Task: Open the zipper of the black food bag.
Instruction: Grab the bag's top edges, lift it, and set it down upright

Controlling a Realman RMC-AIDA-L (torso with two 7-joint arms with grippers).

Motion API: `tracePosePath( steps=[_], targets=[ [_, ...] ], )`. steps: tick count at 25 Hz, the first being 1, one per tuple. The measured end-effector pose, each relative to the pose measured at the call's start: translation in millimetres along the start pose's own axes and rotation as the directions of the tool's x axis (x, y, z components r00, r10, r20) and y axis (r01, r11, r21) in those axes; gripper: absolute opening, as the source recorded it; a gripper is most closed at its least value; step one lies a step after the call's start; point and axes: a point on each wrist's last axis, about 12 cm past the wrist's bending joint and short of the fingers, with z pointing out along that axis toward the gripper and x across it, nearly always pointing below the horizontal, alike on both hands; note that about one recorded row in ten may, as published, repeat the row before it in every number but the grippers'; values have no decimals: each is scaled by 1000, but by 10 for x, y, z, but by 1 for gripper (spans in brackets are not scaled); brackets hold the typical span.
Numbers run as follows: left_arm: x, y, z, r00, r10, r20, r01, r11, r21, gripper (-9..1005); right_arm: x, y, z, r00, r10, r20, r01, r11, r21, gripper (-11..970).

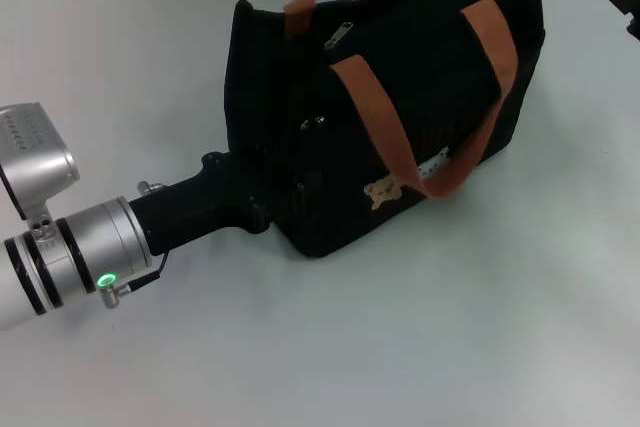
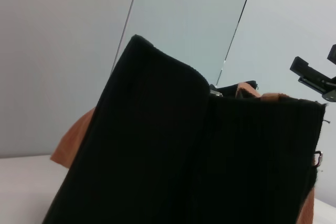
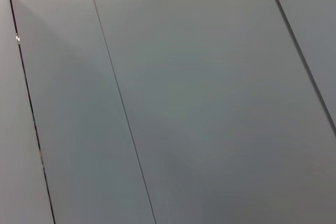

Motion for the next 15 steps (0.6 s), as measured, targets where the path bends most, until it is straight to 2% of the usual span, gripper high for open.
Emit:
tracePosePath(
  steps=[2,15],
  targets=[
    [3,-1,-1,1000,8,1,-8,1000,-2,491,11,4,-19,1000,5,-1,-5,1000,4,811],
    [-16,3,-11,999,46,12,-46,999,-1,377,57,48,-24,999,36,13,-36,999,-1,811]
  ],
)
